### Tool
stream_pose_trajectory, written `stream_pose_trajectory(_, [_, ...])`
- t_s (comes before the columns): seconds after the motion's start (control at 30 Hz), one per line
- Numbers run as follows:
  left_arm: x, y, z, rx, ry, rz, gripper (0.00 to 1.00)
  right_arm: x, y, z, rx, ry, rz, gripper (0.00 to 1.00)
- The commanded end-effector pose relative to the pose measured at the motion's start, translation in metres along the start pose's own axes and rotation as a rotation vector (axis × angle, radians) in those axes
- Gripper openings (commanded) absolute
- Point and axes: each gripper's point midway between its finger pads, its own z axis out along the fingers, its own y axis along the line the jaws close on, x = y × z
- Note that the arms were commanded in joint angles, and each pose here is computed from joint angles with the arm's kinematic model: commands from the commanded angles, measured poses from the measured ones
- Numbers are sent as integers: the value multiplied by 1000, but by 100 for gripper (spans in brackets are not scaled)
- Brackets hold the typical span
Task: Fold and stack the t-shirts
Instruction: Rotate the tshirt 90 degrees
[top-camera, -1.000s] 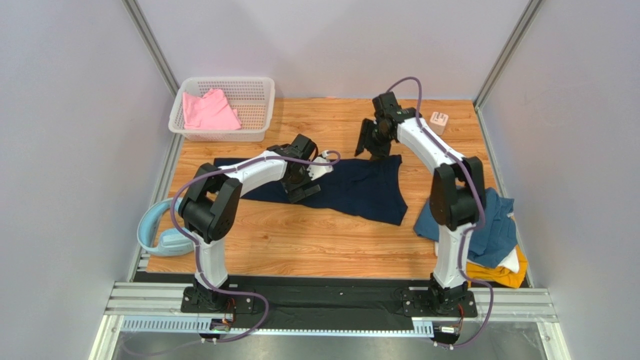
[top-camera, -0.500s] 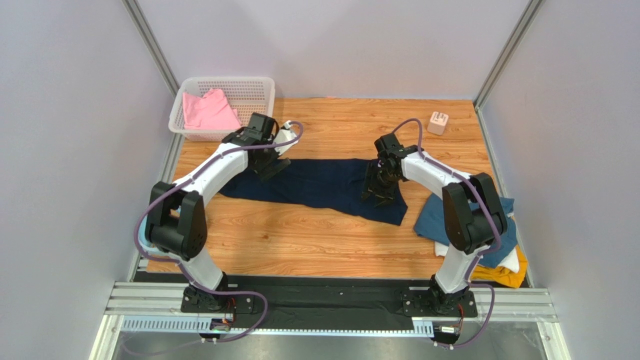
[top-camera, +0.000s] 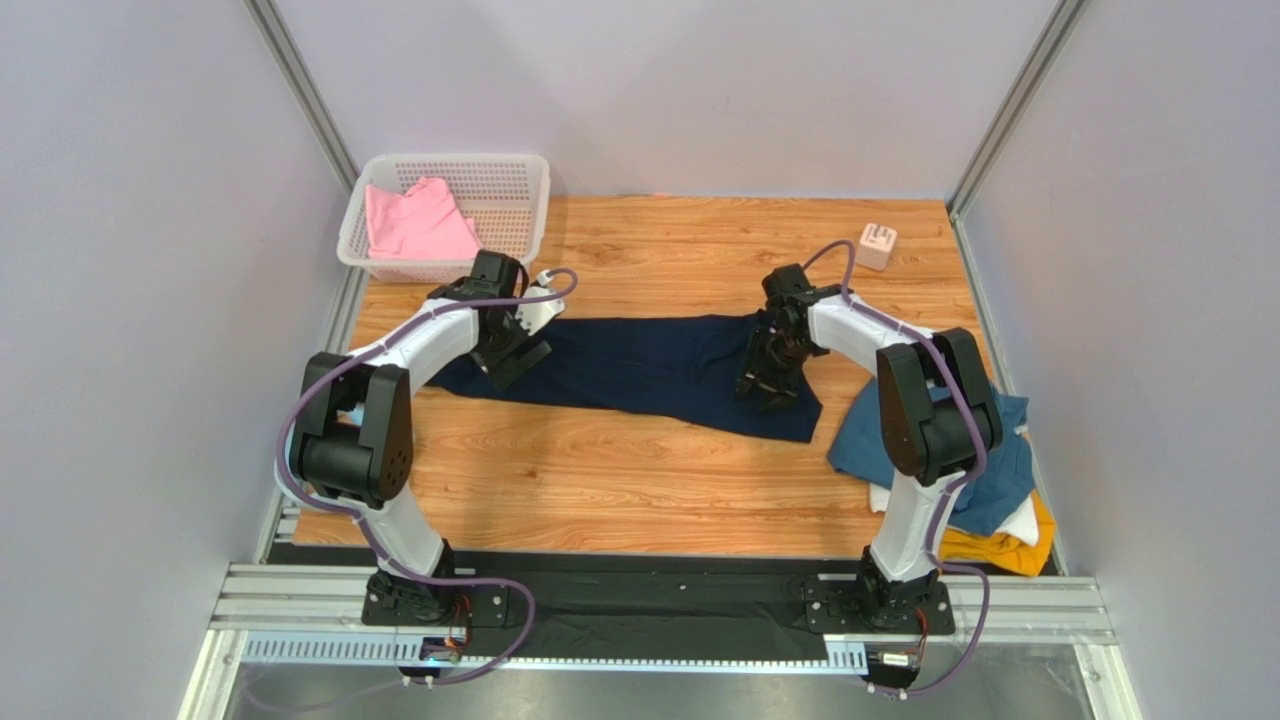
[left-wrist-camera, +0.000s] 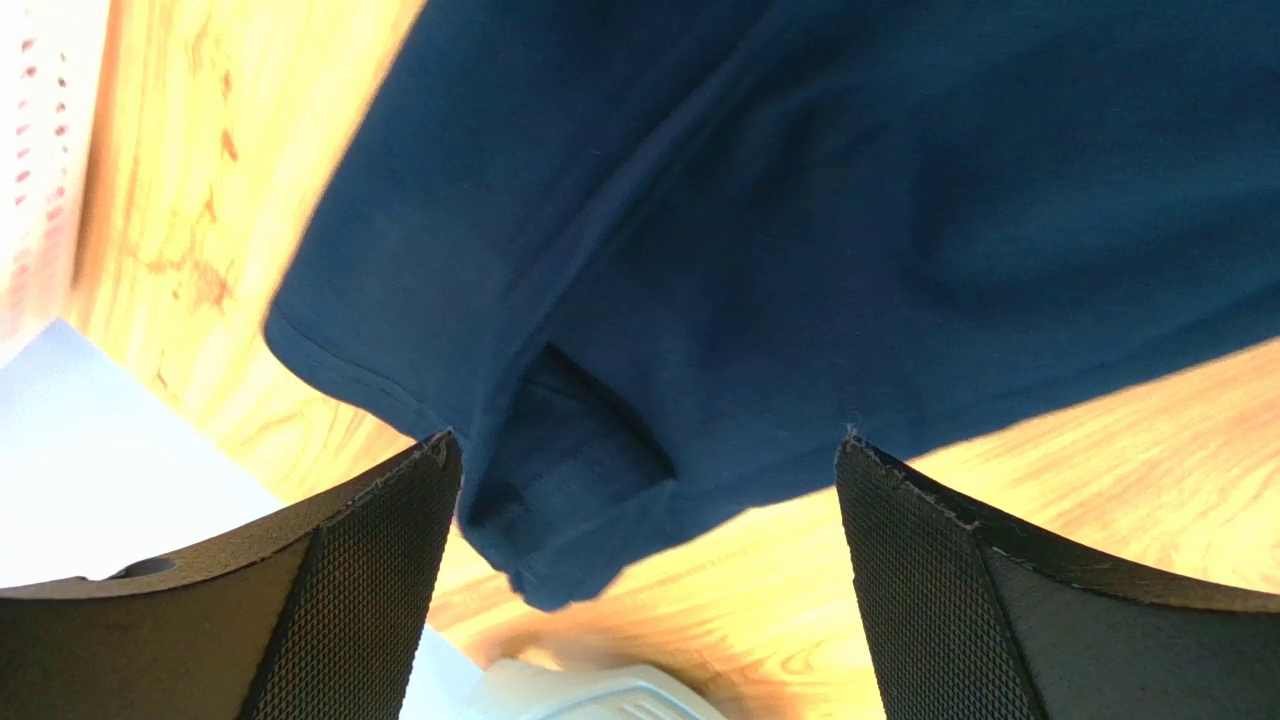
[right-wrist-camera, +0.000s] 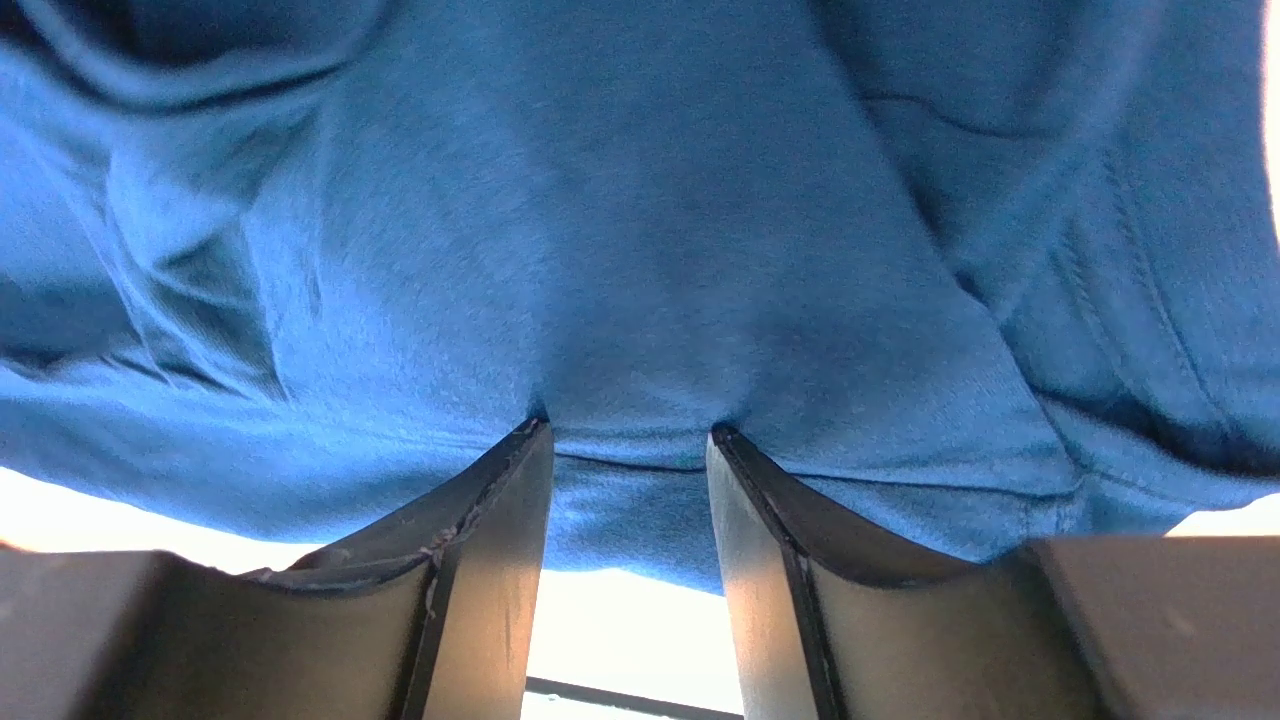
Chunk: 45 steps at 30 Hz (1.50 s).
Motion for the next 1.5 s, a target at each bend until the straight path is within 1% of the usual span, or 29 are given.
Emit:
stream_pose_trajectory(0.0, [-23,12,6,-16,-58,18,100,-19,-35,-2,64,-35,80,49])
stream_pose_trajectory(0.17, [-46,16,20,27,-61,10,99,-32,-33,-9,57,-49,80,49])
stream_pose_trajectory(0.3, [-51,2,28,64,-43,31,99,-50,-27,-7,45,-50,92,49])
stream_pose_trajectory(0.37, [-46,-11,29,86,-31,50,99,-63,-24,-6,40,-54,97,49])
stream_pose_trajectory(0.4, [-46,-19,29,96,-29,62,99,-80,-15,-14,21,-84,97,49])
stream_pose_trajectory(0.43, [-46,-22,25,103,-38,64,99,-86,-17,-4,35,-66,95,49])
stream_pose_trajectory(0.47, [-38,-32,26,123,-24,69,99,-96,-13,-4,31,-76,90,49])
stream_pose_trajectory(0.5, [-37,-37,25,131,-23,75,99,-114,-3,-14,17,-103,83,49])
stream_pose_trajectory(0.53, [-34,-40,22,144,-24,74,99,-120,-4,0,33,-76,78,49])
stream_pose_trajectory(0.57, [-27,-48,22,163,-10,79,99,-127,-1,2,31,-71,71,49])
stream_pose_trajectory(0.6, [-24,-52,21,172,-11,79,99,-143,9,-7,19,-90,63,49])
stream_pose_trajectory(0.63, [-17,-61,19,196,-2,82,99,-145,6,8,34,-62,63,49])
stream_pose_trajectory(0.67, [-15,-66,17,206,-2,85,99,-151,7,12,27,-56,68,49])
stream_pose_trajectory(0.7, [-13,-70,14,214,-1,88,99,-163,18,6,-11,-74,63,49])
stream_pose_trajectory(0.73, [-6,-79,9,231,11,95,99,-165,17,18,-14,-56,67,49])
stream_pose_trajectory(0.8, [-3,-95,2,283,-1,95,98,-177,22,19,-44,-63,91,48])
stream_pose_trajectory(0.83, [0,-107,-5,307,-3,114,98,-189,31,14,-73,-93,87,48])
stream_pose_trajectory(0.9, [2,-119,-11,324,-3,128,98,-195,35,24,-109,-75,99,48])
stream_pose_trajectory(0.93, [4,-126,-18,345,-9,129,98,-206,45,18,-146,-101,95,48])
stream_pose_trajectory(0.97, [1,-134,-23,364,-19,142,98,-209,45,27,-160,-92,104,48])
stream_pose_trajectory(1.13, [-20,-167,-46,463,-68,154,98,-230,69,28,-276,-122,114,47])
stream_pose_trajectory(1.17, [-26,-177,-50,484,-72,176,98,-239,74,25,-305,-148,112,47])
stream_pose_trajectory(1.23, [-37,-189,-56,527,-74,187,98,-241,81,31,-348,-138,127,46])
stream_pose_trajectory(1.27, [-42,-200,-60,551,-78,208,98,-249,86,28,-376,-159,123,46])
stream_pose_trajectory(1.33, [-52,-216,-69,621,-87,213,98,-250,93,30,-420,-148,124,45])
stream_pose_trajectory(1.37, [-55,-225,-74,653,-93,220,98,-257,96,28,-452,-170,113,45])
stream_pose_trajectory(1.4, [-60,-240,-81,710,-96,242,99,-255,103,25,-486,-160,102,45])
stream_pose_trajectory(1.47, [-61,-255,-87,766,-84,259,99,-264,110,18,-526,-194,85,46])
